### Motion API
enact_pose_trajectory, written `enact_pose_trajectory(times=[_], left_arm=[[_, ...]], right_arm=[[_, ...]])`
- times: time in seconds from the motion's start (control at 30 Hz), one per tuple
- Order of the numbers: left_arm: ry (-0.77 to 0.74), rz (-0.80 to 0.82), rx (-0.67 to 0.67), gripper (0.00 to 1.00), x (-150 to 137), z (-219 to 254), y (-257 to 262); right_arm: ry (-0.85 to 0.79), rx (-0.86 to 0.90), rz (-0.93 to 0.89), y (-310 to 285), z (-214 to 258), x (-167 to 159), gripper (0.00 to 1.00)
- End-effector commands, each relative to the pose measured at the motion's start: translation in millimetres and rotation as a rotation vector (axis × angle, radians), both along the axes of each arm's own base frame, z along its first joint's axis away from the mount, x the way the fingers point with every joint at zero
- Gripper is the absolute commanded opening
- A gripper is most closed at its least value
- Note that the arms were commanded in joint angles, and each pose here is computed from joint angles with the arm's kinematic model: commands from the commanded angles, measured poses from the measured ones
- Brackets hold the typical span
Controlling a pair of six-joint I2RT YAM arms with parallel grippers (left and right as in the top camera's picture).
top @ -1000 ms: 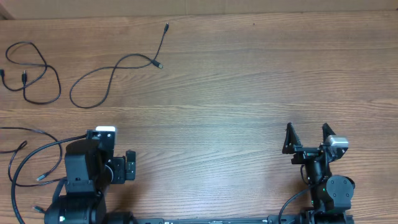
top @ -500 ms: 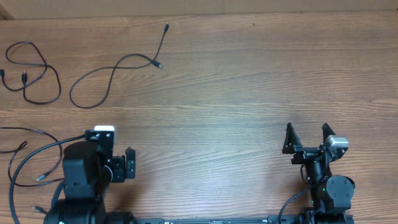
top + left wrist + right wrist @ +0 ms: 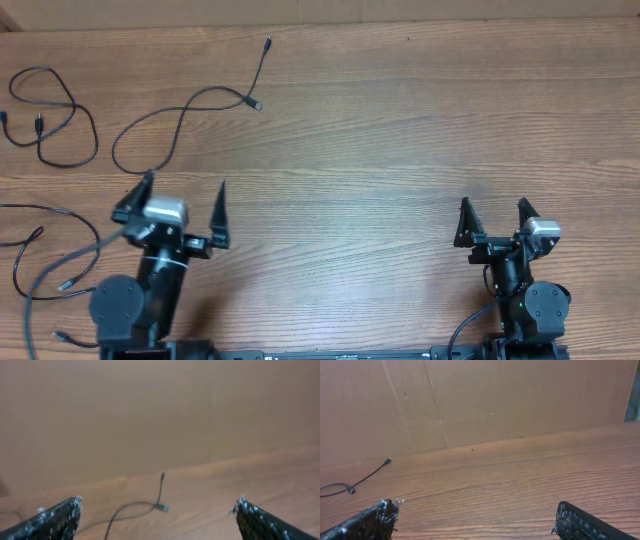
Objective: Untangle cables
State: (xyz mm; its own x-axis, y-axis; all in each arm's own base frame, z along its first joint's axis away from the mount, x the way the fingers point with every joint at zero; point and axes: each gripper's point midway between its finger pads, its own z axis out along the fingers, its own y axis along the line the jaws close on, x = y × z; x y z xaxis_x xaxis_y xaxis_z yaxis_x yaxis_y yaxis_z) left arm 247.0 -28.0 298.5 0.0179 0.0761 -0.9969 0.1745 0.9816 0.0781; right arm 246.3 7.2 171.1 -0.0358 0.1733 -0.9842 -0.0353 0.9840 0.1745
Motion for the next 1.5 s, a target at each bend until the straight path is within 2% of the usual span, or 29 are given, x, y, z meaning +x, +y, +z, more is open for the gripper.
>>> enact_pose_trajectory(times=[0.0, 0.17, 0.6, 1.0, 1.13, 1.47], left_arm=[[-0.060, -0.073, -0.008, 0.99, -6, -12, -11], [-0.127, -0.054, 0.002, 1.00, -12, -26, -7], [-0.136, -0.028, 0.003, 0.99, -13, -68, -1], [-0.050, -0.028, -0.004, 1.00, -4, -110, -1], [0.058, -0.020, -0.015, 1.00, -4, -136, 1], [0.057, -0.020, -0.015, 1.00, -4, -136, 1]], right_arm=[[0.001, -0.005, 0.005, 1, -3, 0, 1.00], [0.001, -0.005, 0.005, 1, -3, 0, 1.00], [0.002, -0.005, 0.005, 1, -3, 0, 1.00], [0.001, -0.005, 0.005, 1, -3, 0, 1.00], [0.001, -0.005, 0.005, 1, -3, 0, 1.00], [0.002, -0.005, 0.005, 1, -3, 0, 1.00]])
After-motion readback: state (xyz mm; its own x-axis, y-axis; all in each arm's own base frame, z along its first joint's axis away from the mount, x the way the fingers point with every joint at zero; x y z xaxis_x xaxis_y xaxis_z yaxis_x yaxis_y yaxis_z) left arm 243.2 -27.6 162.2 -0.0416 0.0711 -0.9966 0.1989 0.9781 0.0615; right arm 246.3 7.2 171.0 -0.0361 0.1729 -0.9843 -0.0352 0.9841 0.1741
